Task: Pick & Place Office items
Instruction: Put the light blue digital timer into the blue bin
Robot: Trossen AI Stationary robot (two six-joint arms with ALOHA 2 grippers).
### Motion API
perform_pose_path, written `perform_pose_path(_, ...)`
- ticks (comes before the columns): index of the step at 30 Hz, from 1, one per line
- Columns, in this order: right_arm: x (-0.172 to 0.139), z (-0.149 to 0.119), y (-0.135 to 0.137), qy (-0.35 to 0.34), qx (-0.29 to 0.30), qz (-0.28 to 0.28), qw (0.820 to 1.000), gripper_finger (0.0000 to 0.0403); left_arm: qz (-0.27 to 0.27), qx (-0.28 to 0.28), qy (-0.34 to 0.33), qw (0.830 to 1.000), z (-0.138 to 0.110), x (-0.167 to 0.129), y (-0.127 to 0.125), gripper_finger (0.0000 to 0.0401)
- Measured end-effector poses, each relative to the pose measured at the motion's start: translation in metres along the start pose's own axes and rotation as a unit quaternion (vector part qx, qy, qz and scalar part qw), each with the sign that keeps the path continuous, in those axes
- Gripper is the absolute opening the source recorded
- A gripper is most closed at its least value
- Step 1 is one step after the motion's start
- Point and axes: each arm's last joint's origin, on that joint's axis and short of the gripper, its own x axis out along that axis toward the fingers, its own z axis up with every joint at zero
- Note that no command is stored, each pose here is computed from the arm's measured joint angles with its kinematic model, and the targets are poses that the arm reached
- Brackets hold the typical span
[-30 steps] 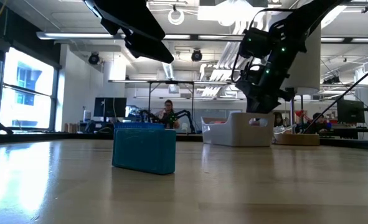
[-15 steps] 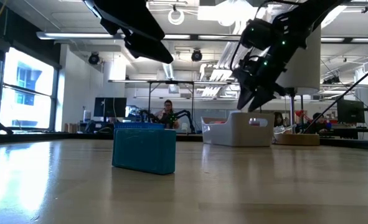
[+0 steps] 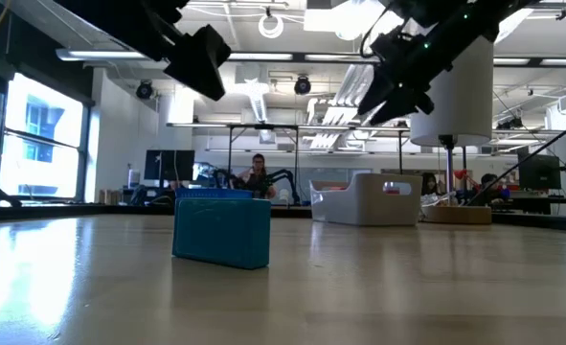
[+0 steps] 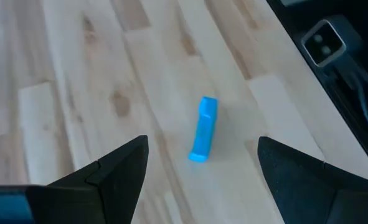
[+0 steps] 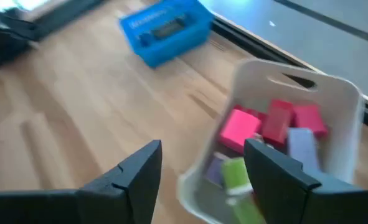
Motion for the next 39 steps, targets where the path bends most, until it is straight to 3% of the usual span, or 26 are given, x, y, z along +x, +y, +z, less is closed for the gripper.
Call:
perform_pose_path(5, -0.004, -0.005, 0.02, -0.006, -0.01, 0.038, 0.999, 0.0215, -0.014, 0.024, 0.013, 1.0, -0.003, 0.005, -0.013, 0.0294)
perform_pose_path(11, -0.007, -0.012, 0.04, -0.007, -0.03, 0.074, 0.997, 0.0215, 0.026, 0.079, 0.056, 0.995, -0.016, 0.031, -0.023, 0.0294)
perform_pose_path(14, -0.009, -0.015, 0.048, -0.007, -0.037, 0.086, 0.996, 0.0215, 0.023, 0.072, 0.066, 0.995, -0.021, 0.047, -0.022, 0.0294)
perform_pose_path(22, -0.014, -0.019, 0.061, -0.011, -0.042, 0.112, 0.993, 0.0215, -0.054, 0.048, 0.049, 0.996, -0.024, 0.069, -0.01, 0.0287)
perform_pose_path(26, -0.016, -0.022, 0.067, -0.013, -0.048, 0.125, 0.991, 0.0215, -0.048, 0.031, 0.063, 0.996, -0.028, 0.072, -0.001, 0.028)
perform_pose_path(32, -0.018, -0.021, 0.071, -0.026, -0.048, 0.14, 0.989, 0.0215, -0.017, 0.059, 0.057, 0.996, -0.028, 0.078, 0.009, 0.0266)
perform_pose_path(39, -0.018, -0.021, 0.071, -0.026, -0.048, 0.14, 0.989, 0.0215, -0.057, 0.064, 0.057, 0.995, -0.032, 0.087, 0.007, 0.0253)
